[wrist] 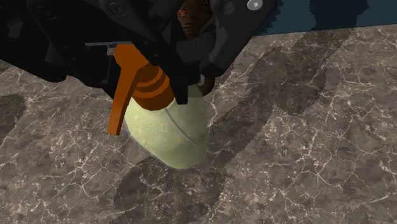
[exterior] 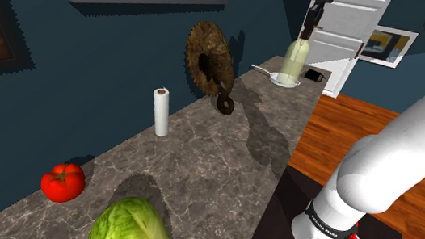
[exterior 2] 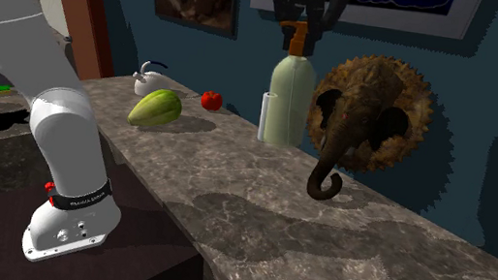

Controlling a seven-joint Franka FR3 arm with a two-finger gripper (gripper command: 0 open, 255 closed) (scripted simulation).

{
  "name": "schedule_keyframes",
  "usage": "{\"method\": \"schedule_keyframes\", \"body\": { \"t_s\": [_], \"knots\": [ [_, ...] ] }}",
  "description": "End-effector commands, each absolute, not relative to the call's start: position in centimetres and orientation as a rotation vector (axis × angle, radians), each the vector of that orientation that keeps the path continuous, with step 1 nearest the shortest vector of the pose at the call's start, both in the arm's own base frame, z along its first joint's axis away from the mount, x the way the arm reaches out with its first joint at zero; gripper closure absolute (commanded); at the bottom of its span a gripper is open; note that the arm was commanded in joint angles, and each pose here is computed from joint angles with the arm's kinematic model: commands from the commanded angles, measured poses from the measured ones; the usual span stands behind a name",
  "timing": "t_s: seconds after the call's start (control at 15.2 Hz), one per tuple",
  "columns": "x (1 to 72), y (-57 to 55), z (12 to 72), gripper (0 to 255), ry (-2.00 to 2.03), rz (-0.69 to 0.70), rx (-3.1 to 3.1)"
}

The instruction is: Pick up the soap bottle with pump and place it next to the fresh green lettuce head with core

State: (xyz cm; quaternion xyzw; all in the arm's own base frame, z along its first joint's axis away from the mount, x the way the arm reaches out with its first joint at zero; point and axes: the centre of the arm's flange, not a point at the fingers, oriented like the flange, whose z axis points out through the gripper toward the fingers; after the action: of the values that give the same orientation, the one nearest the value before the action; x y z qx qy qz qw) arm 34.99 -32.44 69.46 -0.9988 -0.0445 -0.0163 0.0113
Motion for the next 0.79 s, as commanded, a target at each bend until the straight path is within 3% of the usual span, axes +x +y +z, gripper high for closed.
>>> {"method": "schedule_keyframes", "body": {
  "t_s": [0.0, 0.73],
  "knots": [
    [35.0, -32.4, 70.6, 255, -0.139, -0.051, -3.116],
    [32.0, -22.3, 71.9, 255, -0.139, -0.051, -3.116]
  ]
}}
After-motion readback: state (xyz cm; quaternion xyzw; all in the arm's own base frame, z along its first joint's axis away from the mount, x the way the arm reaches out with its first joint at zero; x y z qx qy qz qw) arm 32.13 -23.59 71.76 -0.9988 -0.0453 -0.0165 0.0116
